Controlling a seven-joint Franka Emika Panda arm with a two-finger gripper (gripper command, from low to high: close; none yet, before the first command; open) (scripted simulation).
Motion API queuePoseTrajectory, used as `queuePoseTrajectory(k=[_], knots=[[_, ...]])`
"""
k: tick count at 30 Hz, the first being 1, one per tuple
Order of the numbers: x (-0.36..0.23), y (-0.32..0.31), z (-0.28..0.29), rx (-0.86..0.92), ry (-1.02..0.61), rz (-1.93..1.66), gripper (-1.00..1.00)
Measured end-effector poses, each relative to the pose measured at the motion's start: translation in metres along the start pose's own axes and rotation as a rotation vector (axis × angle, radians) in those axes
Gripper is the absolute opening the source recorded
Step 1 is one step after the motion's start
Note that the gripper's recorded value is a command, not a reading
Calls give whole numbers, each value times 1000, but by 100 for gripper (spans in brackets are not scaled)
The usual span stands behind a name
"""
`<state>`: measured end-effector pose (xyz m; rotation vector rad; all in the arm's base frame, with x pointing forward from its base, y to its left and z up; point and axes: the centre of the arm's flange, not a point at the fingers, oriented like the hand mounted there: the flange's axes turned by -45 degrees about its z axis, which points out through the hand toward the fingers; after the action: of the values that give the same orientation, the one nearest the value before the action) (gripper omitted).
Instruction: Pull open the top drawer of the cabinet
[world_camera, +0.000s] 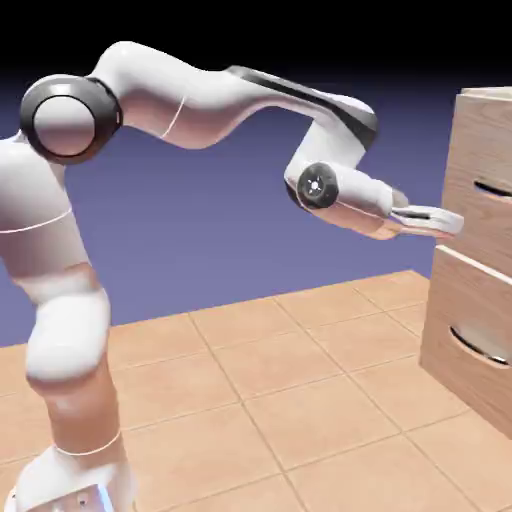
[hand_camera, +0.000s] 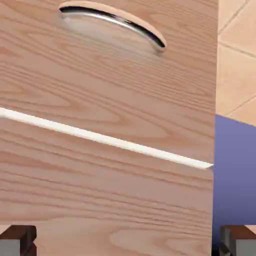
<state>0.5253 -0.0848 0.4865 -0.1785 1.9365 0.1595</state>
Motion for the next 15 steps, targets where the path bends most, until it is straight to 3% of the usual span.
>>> queuePoseTrajectory(k=[15], knots=[[-22, -8, 49, -48, -295, 1060, 0]])
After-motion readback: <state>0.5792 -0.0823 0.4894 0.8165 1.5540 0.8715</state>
